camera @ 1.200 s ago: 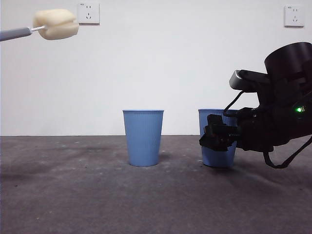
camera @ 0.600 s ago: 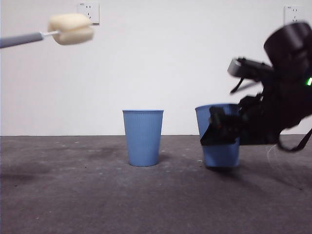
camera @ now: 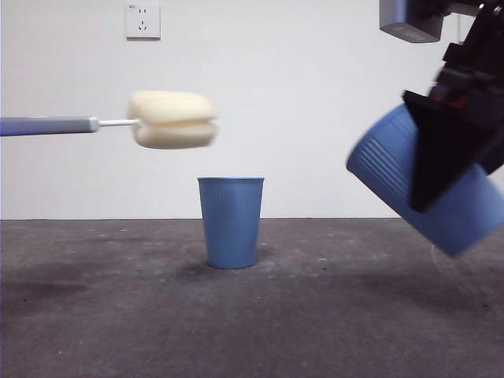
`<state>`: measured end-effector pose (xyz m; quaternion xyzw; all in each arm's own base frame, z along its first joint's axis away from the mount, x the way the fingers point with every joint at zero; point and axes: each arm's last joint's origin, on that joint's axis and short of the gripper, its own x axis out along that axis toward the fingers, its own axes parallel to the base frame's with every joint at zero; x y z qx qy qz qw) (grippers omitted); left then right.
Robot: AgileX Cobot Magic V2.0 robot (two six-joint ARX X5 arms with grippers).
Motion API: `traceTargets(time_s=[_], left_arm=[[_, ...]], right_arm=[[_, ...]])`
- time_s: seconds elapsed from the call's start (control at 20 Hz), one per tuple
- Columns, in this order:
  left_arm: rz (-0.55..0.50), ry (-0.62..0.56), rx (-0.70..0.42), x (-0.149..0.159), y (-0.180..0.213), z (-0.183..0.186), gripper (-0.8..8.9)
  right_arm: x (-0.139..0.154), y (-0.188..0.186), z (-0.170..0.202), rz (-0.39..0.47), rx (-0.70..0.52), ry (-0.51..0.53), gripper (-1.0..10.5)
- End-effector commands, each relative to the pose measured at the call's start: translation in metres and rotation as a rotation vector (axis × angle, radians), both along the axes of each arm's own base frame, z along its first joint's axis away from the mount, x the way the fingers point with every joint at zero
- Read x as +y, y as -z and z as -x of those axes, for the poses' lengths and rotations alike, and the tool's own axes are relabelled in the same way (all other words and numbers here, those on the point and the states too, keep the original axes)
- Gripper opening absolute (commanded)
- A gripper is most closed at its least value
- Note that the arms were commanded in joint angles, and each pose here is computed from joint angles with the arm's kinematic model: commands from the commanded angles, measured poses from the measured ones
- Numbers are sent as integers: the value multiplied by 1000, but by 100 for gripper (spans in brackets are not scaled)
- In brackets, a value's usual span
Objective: Pick up the cup brush,pick up the cup,insert the brush into the cup,clean the cup,put the cup brush back,put the cup back to the fixed position on the table
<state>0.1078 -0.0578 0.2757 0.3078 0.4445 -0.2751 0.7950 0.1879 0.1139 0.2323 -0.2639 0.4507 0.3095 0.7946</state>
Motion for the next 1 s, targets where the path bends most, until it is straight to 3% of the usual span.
traceTargets(time_s=[0.05,0.2,0.45,0.65,0.85,1.0], left_arm=[[-71,122,-19,-4,0,4,-8],[-100,202,-6,-11,3,5,-8],[-152,301,22,-27,9,3,-8],[-181,361,56,-40,16,0,-8],[-178,393,49,-52,20,-4,-8],[-178,391,51,-54,21,-7,-8]], right_arm=[[9,-2,9,121,25,-87,-13],[21,-5,14,202,41,-176,-13],[42,9,19,454,71,-321,-13],[64,10,22,524,28,-397,-13],[80,-2,25,521,-15,-470,-13],[81,6,29,612,27,-513,-13]])
